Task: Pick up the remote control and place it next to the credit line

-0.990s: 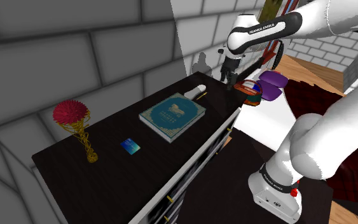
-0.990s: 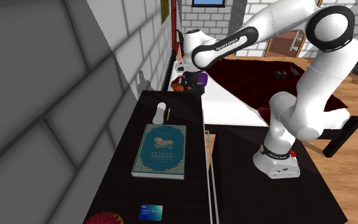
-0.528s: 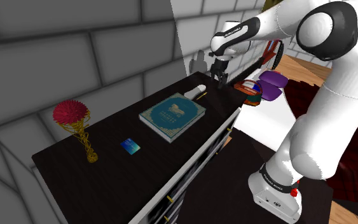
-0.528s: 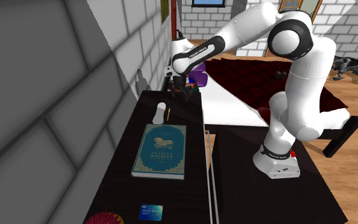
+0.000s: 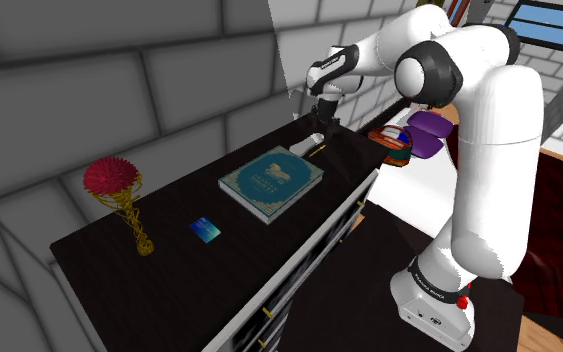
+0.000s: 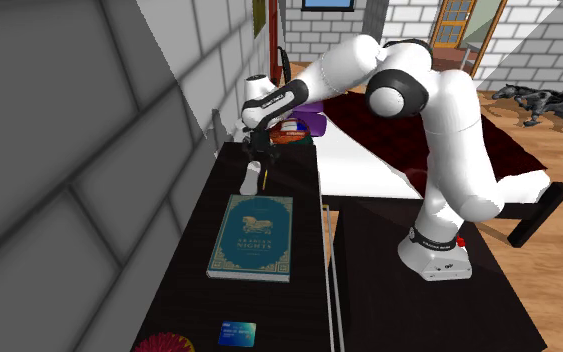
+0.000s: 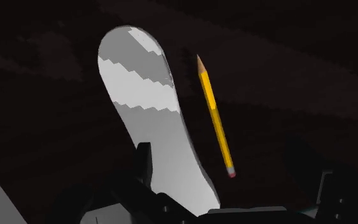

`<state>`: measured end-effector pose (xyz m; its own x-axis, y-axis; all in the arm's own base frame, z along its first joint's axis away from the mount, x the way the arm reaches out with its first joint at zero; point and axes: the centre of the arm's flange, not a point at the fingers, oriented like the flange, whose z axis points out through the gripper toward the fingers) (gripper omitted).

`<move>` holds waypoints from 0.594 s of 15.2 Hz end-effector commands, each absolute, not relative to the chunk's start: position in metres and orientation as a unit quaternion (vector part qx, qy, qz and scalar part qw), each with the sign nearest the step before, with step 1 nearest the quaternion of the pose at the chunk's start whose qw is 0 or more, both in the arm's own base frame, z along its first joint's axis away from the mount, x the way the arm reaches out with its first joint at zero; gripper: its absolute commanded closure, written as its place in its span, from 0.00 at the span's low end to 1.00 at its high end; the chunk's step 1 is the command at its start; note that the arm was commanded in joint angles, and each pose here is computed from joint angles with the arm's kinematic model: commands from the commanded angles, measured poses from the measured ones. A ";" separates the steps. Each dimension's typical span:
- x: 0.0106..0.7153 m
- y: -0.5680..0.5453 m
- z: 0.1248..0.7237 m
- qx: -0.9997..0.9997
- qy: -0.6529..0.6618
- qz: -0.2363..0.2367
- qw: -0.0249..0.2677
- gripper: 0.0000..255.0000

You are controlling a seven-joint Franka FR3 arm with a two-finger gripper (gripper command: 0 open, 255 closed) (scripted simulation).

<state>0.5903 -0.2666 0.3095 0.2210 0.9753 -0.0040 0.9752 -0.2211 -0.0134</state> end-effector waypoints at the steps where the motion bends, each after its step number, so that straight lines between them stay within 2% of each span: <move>1: 0.612 -0.267 0.296 -0.761 -0.649 0.004 0.004 0.00; 3: 0.635 -0.267 0.282 -0.741 -0.671 0.002 0.004 0.00; 9: 0.635 -0.267 0.255 -0.741 -0.672 0.002 0.004 0.00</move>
